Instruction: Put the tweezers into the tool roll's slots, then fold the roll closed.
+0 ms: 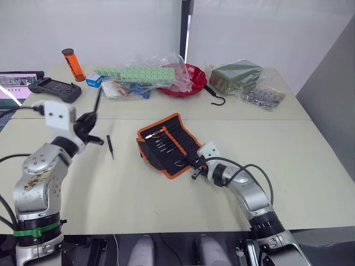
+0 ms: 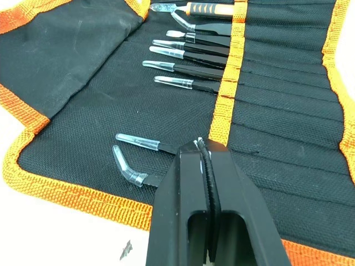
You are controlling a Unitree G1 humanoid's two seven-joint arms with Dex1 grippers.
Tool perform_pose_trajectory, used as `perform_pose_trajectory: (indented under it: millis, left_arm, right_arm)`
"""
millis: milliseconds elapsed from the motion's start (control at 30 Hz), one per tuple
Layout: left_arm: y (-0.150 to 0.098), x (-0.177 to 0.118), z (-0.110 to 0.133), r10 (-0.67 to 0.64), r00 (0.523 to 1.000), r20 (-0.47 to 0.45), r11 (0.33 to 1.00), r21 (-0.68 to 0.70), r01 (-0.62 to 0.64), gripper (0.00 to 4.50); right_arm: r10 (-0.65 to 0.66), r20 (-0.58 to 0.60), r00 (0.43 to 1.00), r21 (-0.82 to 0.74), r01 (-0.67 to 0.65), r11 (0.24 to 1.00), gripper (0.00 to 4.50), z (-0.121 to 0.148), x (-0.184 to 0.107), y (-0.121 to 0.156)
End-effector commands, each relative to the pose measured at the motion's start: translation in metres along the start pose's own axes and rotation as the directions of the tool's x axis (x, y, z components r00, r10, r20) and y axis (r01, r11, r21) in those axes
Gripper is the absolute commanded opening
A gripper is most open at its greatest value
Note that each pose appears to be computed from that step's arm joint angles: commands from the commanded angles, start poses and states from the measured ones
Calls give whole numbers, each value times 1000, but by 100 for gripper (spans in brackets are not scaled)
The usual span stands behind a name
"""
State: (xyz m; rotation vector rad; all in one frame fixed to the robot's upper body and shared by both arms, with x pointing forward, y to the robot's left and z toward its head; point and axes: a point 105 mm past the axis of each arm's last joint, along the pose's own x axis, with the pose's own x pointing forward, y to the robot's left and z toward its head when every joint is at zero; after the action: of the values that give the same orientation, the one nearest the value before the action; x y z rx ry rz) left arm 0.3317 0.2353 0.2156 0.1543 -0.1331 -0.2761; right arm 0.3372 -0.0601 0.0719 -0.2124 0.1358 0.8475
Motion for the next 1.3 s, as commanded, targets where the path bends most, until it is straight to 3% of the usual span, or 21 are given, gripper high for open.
perform_pose_trajectory:
  millis: [33, 100, 200, 333, 533, 967, 1133, 1300]
  left_arm:
    - [-58, 10, 22, -362, 932, -11, 929, 73, 362, 2]
    - [-73, 11, 13, -456, 884, -102, 880, 95, 465, 2]
    - [-76, 18, 4, -479, 857, -189, 856, 119, 504, 2]
    - [-99, 14, -21, -593, 708, -384, 737, 96, 669, 2]
    - [-110, 18, -40, -598, 575, -558, 651, 79, 755, 2]
    - [-121, 33, -51, -579, 480, -659, 631, 12, 776, 2]
    - [-121, 33, -52, -571, 475, -669, 628, 17, 778, 2]
    - [-126, 40, -55, -565, 505, -652, 647, 29, 762, 2]
  right_arm:
    - [-39, -67, 997, 42, 42, 998, 0, -21, -2, -1]
    - [-45, -63, 997, 45, 48, 998, 0, -20, -3, -1]
    - [-61, -62, 996, 44, 64, 997, 0, -21, -5, 0]
    - [-106, -58, 993, 53, 109, 993, 0, -21, -9, -4]
    - [-138, -56, 989, 60, 141, 988, 0, -22, -12, -5]
    - [-177, -60, 982, 67, 181, 981, 0, -25, -17, -9]
    - [-182, -62, 981, 68, 187, 980, 0, -26, -19, -9]
    - [-173, -65, 983, 67, 177, 982, 0, -27, -16, -6]
